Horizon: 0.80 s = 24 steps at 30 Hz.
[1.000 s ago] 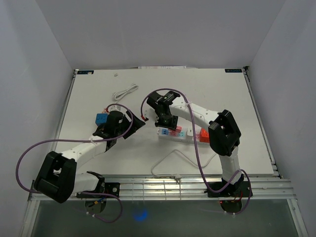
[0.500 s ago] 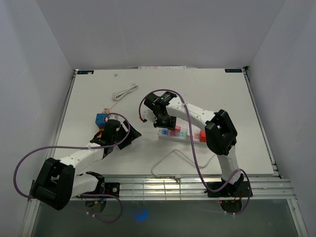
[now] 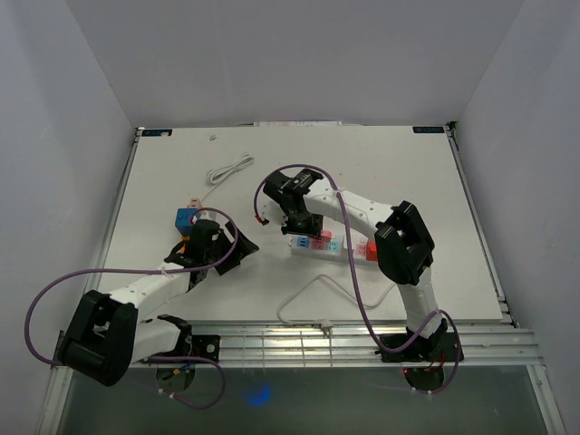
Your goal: Insert the plug
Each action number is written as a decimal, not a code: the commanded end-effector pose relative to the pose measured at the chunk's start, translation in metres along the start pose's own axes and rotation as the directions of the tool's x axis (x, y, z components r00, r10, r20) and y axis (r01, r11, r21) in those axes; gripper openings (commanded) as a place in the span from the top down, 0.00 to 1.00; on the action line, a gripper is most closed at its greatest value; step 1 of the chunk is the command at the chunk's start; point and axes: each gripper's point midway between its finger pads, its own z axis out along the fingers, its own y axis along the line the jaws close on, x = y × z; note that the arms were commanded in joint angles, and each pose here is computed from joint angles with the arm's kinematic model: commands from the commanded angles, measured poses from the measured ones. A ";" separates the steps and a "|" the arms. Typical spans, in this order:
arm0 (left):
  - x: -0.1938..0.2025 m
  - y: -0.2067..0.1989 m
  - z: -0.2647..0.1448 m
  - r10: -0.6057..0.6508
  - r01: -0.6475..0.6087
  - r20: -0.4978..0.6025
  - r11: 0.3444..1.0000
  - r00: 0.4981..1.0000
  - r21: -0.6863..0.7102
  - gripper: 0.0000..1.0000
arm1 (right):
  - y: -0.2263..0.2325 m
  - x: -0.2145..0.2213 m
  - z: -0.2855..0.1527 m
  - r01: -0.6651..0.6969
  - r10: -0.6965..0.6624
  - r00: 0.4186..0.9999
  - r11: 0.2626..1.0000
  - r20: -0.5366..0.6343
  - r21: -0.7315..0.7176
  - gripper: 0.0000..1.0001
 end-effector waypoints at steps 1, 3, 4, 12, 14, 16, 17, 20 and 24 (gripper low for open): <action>-0.006 -0.008 -0.006 0.015 -0.016 0.020 0.999 1.000 0.035 0.13 | 0.029 0.002 0.041 -0.005 -0.001 0.999 0.989 -0.040 -0.149 0.92; -0.007 -0.008 -0.006 0.015 -0.016 0.022 0.999 1.000 0.038 0.13 | 0.030 -0.001 0.037 -0.003 -0.001 1.000 0.989 -0.026 -0.148 0.92; -0.006 -0.008 -0.006 0.015 -0.016 0.022 0.999 1.000 0.038 0.13 | 0.031 -0.002 0.036 -0.001 -0.002 1.000 0.989 -0.024 -0.147 0.92; -0.006 -0.009 -0.009 0.014 -0.015 0.023 0.999 1.000 0.045 0.13 | 0.047 0.003 0.043 -0.016 0.006 0.999 0.980 -0.051 -0.199 0.92; -0.006 -0.008 -0.010 0.013 -0.014 0.026 0.999 1.000 0.043 0.13 | 0.050 0.005 0.045 -0.020 0.008 0.998 0.978 -0.058 -0.206 0.92; -0.007 -0.009 -0.011 0.016 -0.018 0.028 0.999 0.999 0.047 0.13 | 0.052 0.006 0.046 -0.025 0.012 0.998 0.978 -0.061 -0.209 0.92; -0.007 -0.010 -0.011 0.016 -0.018 0.028 0.999 0.999 0.047 0.13 | 0.052 0.005 0.045 -0.024 0.013 0.998 0.978 -0.056 -0.208 0.92; -0.008 -0.010 -0.011 0.017 -0.018 0.032 0.999 0.999 0.048 0.13 | 0.054 0.006 0.046 -0.025 0.014 0.999 0.977 -0.051 -0.213 0.92; -0.007 -0.010 -0.011 0.015 -0.017 0.030 0.999 0.999 0.049 0.13 | 0.052 0.006 0.050 -0.024 0.013 0.998 0.979 -0.055 -0.201 0.92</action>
